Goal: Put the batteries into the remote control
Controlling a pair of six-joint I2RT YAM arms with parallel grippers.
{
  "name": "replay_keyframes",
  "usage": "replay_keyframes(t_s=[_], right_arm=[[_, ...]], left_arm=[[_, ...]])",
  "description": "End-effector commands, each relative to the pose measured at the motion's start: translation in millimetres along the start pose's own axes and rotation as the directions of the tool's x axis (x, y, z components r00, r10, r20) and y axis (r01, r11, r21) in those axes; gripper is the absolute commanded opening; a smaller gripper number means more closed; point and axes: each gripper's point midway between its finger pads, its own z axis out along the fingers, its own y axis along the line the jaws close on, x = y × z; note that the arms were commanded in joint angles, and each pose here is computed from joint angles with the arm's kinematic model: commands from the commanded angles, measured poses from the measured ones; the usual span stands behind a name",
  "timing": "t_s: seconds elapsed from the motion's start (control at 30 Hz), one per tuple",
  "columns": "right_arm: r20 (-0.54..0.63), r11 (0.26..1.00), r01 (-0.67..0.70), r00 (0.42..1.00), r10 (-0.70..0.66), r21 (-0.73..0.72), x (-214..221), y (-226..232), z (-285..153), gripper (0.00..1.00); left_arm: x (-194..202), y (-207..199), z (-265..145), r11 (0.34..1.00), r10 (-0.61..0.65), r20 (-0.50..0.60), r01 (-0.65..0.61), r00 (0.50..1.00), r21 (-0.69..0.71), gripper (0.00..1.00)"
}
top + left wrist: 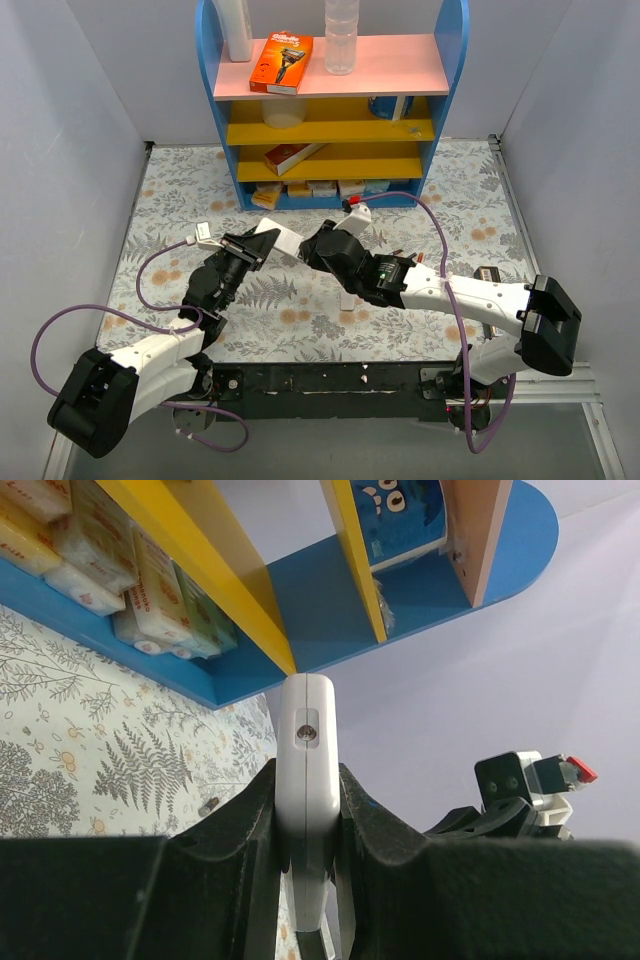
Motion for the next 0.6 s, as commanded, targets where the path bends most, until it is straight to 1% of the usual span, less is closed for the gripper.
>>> replay_keyframes(t_s=[0.0, 0.03, 0.23, 0.4, 0.43, 0.57], right_arm=[[0.032, 1.0, -0.013, 0.999, 0.014, -0.021, -9.9, 14.4, -0.3, 0.28], [0.038, 1.0, -0.009, 0.999, 0.01, -0.019, -11.3, 14.0, -0.5, 0.31], [0.05, 1.0, -0.001, 0.999, 0.002, -0.019, -14.5, 14.0, -2.2, 0.39], [0.055, 1.0, 0.009, 0.998, -0.008, -0.021, -17.0, 14.9, -3.5, 0.44], [0.056, 1.0, 0.012, 0.998, -0.01, -0.022, -17.5, 15.3, -3.6, 0.46], [0.058, 0.999, 0.025, 0.998, -0.023, -0.02, -17.8, 15.9, -5.1, 0.48]], left_arm=[[-15.0, -31.4, 4.3, 0.995, -0.048, 0.055, 0.043, 0.997, 0.09, 0.12], [-15.2, -32.1, 4.2, 0.995, -0.053, 0.056, 0.048, 0.997, 0.091, 0.12], [-14.5, -30.6, 2.4, 0.994, -0.065, 0.054, 0.06, 0.996, 0.092, 0.13], [-14.2, -29.7, 0.8, 0.993, -0.075, 0.054, 0.069, 0.996, 0.094, 0.13], [-14.6, -29.3, 0.6, 0.993, -0.076, 0.055, 0.07, 0.996, 0.094, 0.13], [-14.6, -29.9, 0.3, 0.993, -0.078, 0.056, 0.073, 0.995, 0.097, 0.13]])
